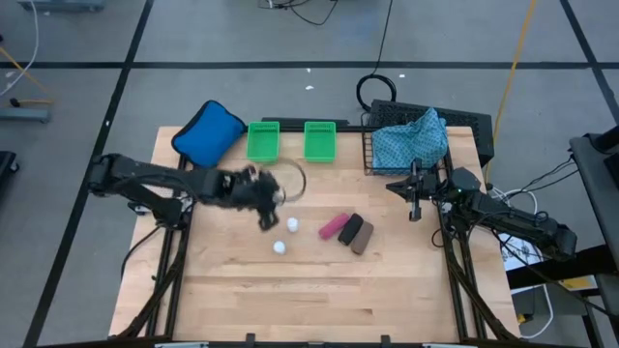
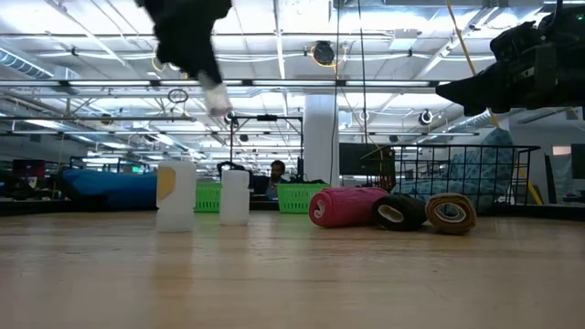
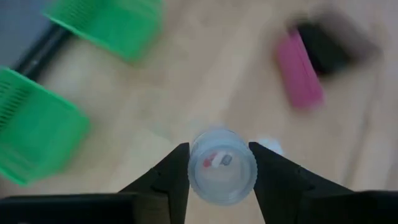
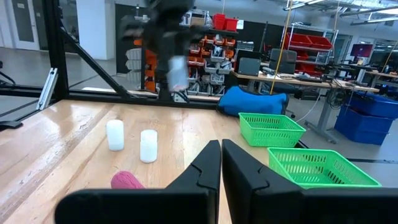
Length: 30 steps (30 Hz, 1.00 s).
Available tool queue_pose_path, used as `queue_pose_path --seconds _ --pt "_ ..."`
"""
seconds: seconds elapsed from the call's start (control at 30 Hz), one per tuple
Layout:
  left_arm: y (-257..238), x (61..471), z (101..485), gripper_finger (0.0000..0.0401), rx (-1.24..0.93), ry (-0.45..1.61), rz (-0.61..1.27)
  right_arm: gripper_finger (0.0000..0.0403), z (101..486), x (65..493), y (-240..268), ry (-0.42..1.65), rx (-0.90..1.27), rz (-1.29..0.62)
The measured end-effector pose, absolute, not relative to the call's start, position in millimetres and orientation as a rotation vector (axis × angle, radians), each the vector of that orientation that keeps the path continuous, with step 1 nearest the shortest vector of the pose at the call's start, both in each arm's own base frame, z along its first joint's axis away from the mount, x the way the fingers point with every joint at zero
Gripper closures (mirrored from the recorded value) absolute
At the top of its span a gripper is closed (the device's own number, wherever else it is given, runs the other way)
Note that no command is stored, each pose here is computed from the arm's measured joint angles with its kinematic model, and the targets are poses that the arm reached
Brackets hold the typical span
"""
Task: Pick & place medical supplies in basket/bin
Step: Put the left transparent pill bottle into the left green bin
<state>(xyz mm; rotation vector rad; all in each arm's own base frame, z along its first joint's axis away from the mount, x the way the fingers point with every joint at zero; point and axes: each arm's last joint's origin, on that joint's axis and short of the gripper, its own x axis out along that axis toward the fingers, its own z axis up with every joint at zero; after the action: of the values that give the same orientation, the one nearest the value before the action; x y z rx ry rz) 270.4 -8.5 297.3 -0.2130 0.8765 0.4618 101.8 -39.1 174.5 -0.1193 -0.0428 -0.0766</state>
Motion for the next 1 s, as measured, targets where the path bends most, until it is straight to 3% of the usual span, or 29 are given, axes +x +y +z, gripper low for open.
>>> queue_pose_path --seconds 0.2,0.47,0.7,1.0 --pt "41 270 329 0.0246 -0.161 0.817 0.557 0.0397 174 102 -39 -0.043 -0.12 -0.077" --pt "126 242 327 0.0246 -0.195 0.868 0.701 0.0396 175 102 -39 -0.043 -0.119 -0.076" --pt "196 215 303 0.0245 -0.355 0.851 0.78 0.0395 175 102 -39 -0.043 -0.119 -0.076" --pt "242 226 248 0.0245 -0.487 0.939 0.839 0.0394 175 102 -39 -0.043 -0.119 -0.076"
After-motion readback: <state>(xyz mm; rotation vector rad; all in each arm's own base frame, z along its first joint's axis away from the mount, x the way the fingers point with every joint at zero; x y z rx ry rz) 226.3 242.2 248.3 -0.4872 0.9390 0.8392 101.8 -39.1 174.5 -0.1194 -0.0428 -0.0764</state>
